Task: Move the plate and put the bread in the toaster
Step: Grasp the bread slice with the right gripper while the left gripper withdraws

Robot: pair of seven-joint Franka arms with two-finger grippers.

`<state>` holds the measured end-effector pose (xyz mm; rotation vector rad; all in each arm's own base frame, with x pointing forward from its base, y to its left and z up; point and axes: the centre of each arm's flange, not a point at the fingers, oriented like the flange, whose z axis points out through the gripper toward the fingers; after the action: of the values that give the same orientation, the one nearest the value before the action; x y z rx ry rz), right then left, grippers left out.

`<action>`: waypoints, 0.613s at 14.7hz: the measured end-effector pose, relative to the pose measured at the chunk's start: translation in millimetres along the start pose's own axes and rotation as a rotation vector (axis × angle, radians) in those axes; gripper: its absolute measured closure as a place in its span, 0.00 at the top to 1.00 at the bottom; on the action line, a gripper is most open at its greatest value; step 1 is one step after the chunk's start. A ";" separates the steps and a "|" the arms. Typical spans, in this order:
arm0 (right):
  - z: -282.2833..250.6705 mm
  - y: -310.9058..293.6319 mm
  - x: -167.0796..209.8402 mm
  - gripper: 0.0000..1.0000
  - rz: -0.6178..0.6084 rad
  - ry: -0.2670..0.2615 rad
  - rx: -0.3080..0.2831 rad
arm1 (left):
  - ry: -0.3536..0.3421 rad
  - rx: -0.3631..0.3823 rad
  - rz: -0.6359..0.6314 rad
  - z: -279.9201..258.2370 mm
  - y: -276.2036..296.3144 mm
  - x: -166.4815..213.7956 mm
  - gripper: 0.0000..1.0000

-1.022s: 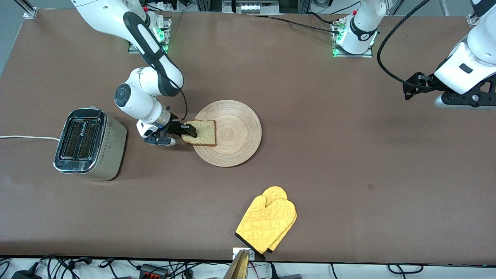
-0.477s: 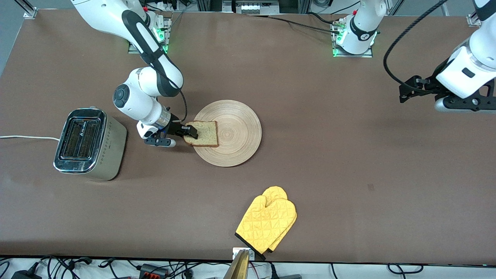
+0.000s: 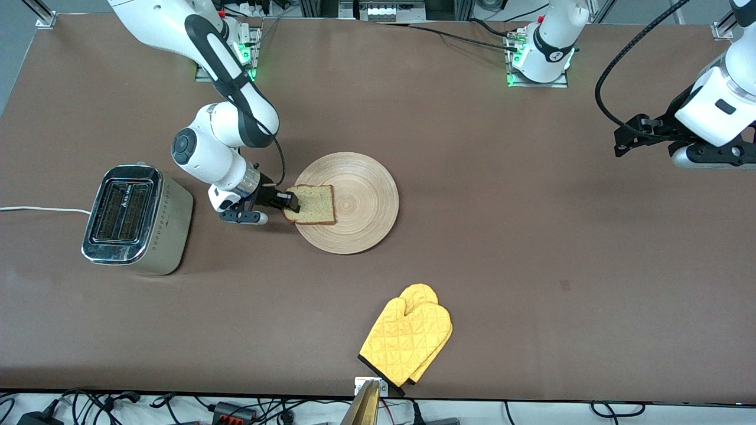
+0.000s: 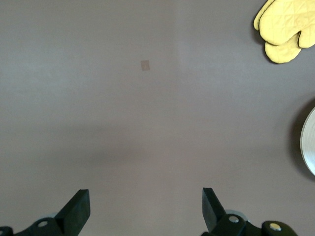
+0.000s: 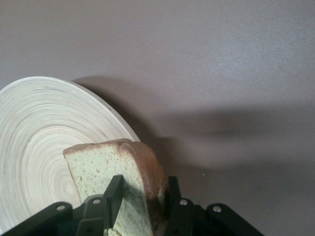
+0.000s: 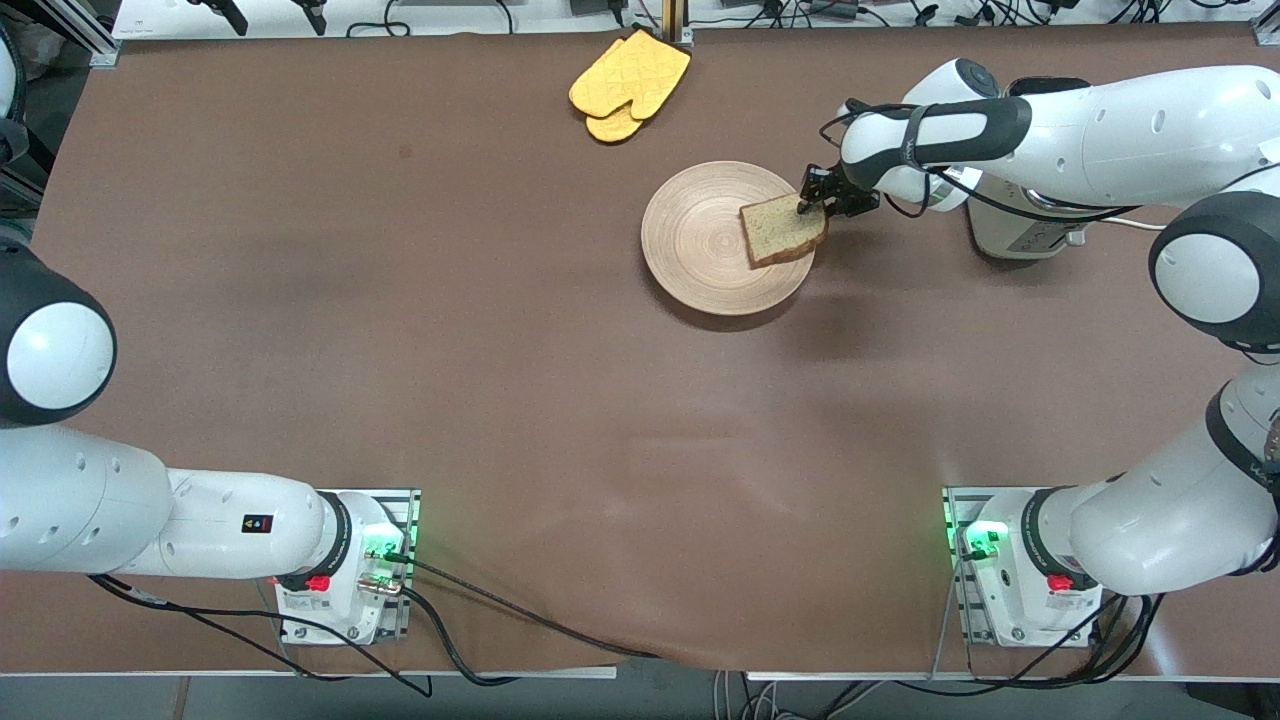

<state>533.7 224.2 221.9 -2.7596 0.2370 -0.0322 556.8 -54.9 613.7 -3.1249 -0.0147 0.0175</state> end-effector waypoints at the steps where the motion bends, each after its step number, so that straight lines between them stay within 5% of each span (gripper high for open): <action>1: -1.9 -1.0 0.4 0.37 -0.001 0.003 0.002 | 0.007 0.001 0.002 0.9 -0.7 -5.6 1.00; 5: -11.8 -6.7 2.8 0.29 0.002 -0.022 0.015 | 0.015 0.003 -0.001 0.9 -6.1 -15.6 1.00; 7: -24.1 -13.6 8.8 0.14 0.015 -0.037 0.031 | 0.014 0.003 0.001 1.2 -7.9 -15.2 1.00; 9: -38.0 -18.5 14.4 0.10 0.027 -0.043 0.046 | 0.012 0.003 0.005 -0.9 -7.7 -14.1 1.00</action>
<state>548.8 225.1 263.9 -2.7079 0.2581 0.0284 542.7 -47.4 614.8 -3.1223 -0.0073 -0.0011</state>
